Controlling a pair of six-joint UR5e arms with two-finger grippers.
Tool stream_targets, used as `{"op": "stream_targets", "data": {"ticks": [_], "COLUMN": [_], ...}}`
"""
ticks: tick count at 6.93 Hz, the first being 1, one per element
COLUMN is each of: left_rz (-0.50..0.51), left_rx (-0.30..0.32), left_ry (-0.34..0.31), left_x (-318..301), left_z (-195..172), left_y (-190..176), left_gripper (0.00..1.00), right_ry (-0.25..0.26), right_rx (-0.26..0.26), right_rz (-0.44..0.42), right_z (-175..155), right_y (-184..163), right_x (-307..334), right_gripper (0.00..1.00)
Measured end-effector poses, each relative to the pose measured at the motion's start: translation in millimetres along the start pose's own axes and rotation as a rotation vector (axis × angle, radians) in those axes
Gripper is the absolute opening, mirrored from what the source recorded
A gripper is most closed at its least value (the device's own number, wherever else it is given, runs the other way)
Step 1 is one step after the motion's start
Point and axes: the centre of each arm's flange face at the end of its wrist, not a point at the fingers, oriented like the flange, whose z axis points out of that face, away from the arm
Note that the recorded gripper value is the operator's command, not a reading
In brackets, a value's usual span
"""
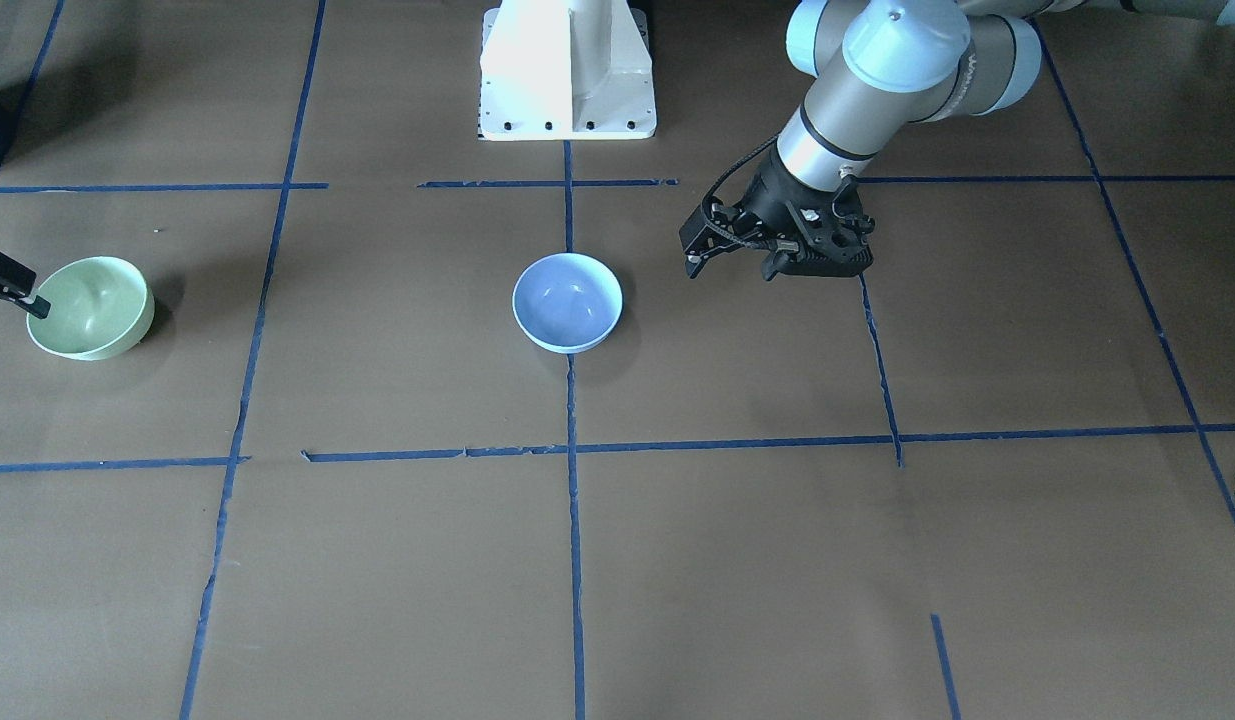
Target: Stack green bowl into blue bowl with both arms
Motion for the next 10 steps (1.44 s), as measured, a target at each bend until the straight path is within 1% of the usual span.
{"op": "stream_targets", "data": {"ticks": [1, 4, 5, 6, 7, 8, 9, 10], "left_rz": [0.0, 0.003, -0.002, -0.008, -0.011, -0.015, -0.023, -0.033], "left_rx": [0.002, 0.011, 0.015, 0.019, 0.023, 0.025, 0.025, 0.025], "left_ry": [0.002, 0.01, 0.009, 0.009, 0.009, 0.005, -0.008, -0.023], "left_x": [-0.2, -8.2, -18.6, -29.3, -38.0, -50.6, -69.0, -91.0], "left_z": [-2.1, -14.0, -20.7, -28.1, -35.1, -41.7, -47.4, -54.7], "left_y": [0.1, 5.4, 7.9, 9.6, 12.0, 17.2, 23.0, 26.9], "left_gripper": [1.0, 1.0, 1.0, 1.0, 1.0, 1.0, 1.0, 1.0], "right_ry": [-0.001, -0.019, -0.037, -0.069, -0.12, -0.19, -0.252, -0.311], "right_rx": [-0.009, -0.013, -0.008, -0.002, 0.001, -0.002, -0.001, 0.004], "right_rz": [-0.009, -0.028, -0.047, -0.065, -0.074, -0.065, -0.03, 0.028], "right_z": [9.8, 12.9, 9.5, 2.0, -7.8, -13.4, -16.8, -21.0], "right_y": [4.3, 4.8, 3.3, 1.0, -7.3, -25.2, -45.1, -66.1], "right_x": [0.3, -6.1, -16.6, -35.9, -67.8, -120.2, -175.5, -235.1], "right_gripper": [0.01, 0.0, 0.0, 0.0, 0.0, 0.0, 0.0, 0.0]}}
